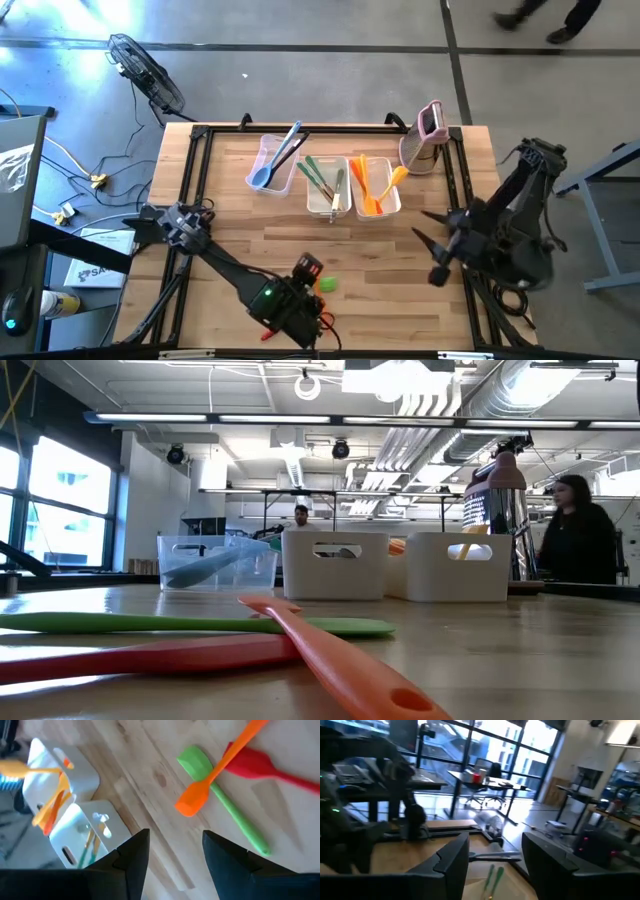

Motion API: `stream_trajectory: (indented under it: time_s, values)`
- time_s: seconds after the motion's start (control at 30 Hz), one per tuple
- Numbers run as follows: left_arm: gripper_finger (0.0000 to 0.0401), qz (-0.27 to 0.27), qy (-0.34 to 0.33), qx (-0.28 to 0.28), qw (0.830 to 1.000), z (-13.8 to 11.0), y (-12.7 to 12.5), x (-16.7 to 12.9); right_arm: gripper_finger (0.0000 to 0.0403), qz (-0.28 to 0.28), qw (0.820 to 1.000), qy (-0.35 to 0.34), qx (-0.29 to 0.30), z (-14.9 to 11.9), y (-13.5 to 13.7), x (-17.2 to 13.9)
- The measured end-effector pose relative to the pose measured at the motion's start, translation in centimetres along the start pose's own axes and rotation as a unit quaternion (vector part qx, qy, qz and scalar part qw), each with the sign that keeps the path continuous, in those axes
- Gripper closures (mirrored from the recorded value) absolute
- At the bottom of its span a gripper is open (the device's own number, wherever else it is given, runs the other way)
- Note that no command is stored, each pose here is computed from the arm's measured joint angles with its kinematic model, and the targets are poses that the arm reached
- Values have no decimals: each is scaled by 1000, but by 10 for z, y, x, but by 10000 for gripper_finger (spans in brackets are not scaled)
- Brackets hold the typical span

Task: Pick & Place Kitchen Items
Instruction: Put the orange spatula into the right white bin

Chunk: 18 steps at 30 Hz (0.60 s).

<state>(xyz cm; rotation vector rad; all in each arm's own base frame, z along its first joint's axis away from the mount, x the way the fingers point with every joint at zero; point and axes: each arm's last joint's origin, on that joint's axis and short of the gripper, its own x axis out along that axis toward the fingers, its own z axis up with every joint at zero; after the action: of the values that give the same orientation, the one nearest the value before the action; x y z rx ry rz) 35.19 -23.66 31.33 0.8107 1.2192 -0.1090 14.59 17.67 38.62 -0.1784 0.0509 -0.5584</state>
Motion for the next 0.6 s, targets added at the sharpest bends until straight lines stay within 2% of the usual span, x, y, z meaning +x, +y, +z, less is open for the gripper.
stream_trajectory:
  time_s: [0.1,0.2,0.4,0.6]
  values:
    - [224,-12,8,31,999,1,8,10,229,31,999,-5,14,-4,3,-14]
    - [224,-22,3,32,999,5,21,22,229,67,997,-9,28,-9,5,-22]
    - [224,-114,7,60,992,8,35,52,229,146,988,-4,48,-17,10,-25]
    - [224,-149,47,111,981,12,36,95,229,197,980,7,39,-21,14,-20]
